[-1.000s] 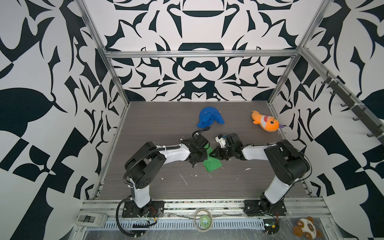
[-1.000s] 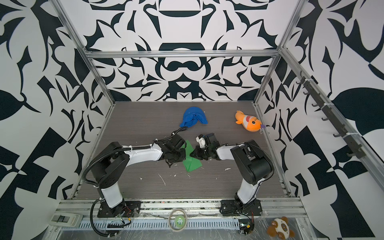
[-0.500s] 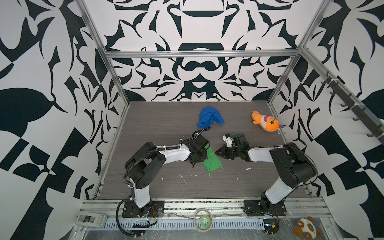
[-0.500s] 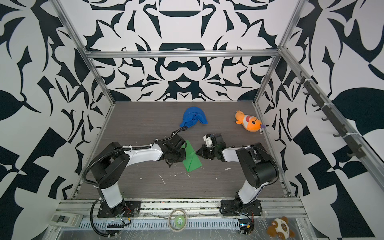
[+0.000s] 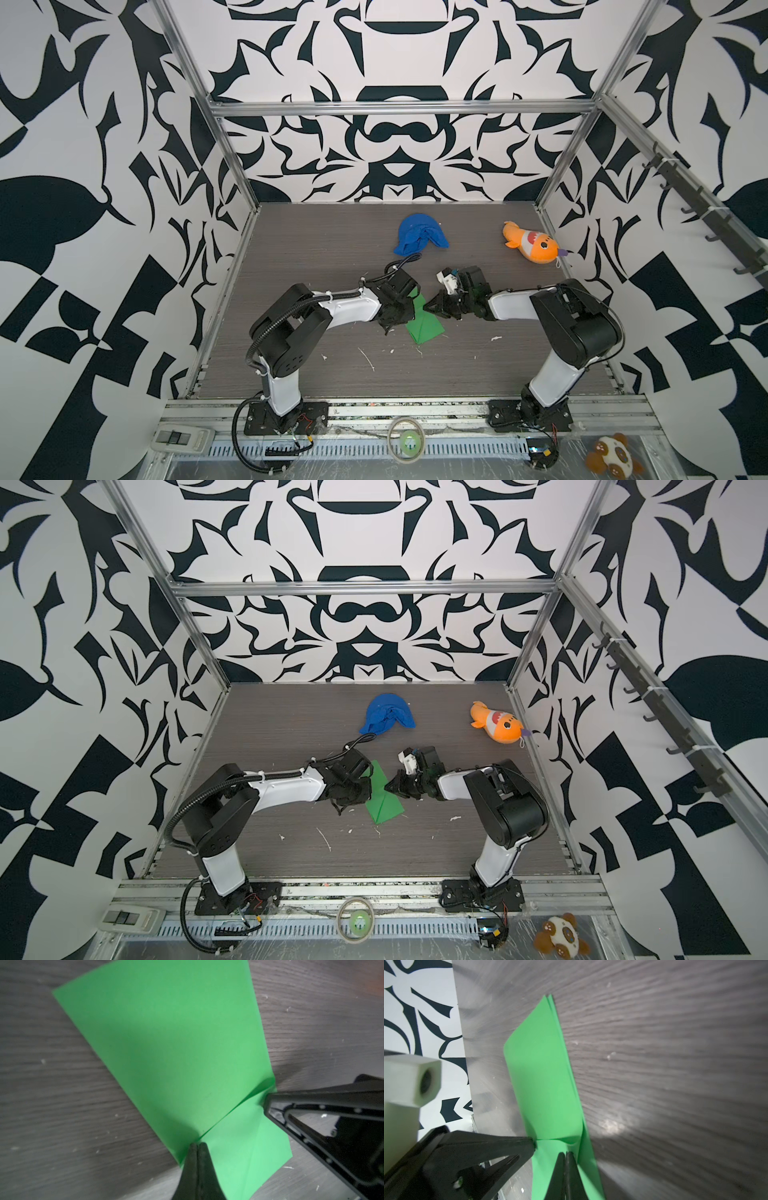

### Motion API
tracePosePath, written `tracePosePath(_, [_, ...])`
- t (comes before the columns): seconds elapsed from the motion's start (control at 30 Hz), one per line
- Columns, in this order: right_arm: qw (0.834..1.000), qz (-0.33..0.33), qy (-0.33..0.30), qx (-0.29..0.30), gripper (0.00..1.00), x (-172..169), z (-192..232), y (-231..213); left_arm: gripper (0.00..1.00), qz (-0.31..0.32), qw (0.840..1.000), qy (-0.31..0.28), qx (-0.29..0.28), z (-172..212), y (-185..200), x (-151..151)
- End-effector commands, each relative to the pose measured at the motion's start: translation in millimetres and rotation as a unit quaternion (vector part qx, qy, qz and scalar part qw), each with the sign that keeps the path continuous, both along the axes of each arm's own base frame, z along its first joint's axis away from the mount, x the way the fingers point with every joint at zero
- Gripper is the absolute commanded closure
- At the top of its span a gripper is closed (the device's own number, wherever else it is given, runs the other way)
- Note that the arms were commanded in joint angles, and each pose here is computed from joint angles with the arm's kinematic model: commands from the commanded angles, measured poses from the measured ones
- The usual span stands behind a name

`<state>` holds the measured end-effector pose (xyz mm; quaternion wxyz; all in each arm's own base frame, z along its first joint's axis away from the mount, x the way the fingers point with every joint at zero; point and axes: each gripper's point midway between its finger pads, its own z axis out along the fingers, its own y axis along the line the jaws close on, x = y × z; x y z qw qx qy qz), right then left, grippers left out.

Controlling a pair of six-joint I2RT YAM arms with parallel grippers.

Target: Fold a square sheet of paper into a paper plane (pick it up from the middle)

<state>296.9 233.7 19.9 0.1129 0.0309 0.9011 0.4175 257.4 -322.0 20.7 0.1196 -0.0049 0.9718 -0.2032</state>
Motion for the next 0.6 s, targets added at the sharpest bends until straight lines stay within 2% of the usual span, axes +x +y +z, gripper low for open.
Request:
tracePosePath(0.0, [0.999,-0.047,-0.008,-0.013,0.96,20,1,-12,1.00,0.003,0.998,0.031,0.059,-26,24,-14])
tracePosePath(0.1, [0.996,-0.089,-0.004,-0.028,0.97,21,-1,-26,1.00,0.003,0.998,0.031,0.059,-26,24,-14])
tracePosePath(0.2, [0.994,-0.101,-0.031,-0.019,0.97,21,18,-29,1.00,0.003,0.998,0.030,0.057,-25,24,-14])
tracePosePath(0.33, [0.997,-0.061,-0.044,0.013,0.97,3,44,-11,1.00,0.003,0.998,0.030,0.055,-26,23,-14])
tracePosePath(0.57, [0.999,0.002,-0.018,0.041,0.97,-38,47,28,1.00,0.004,0.998,0.029,0.056,-26,22,-13])
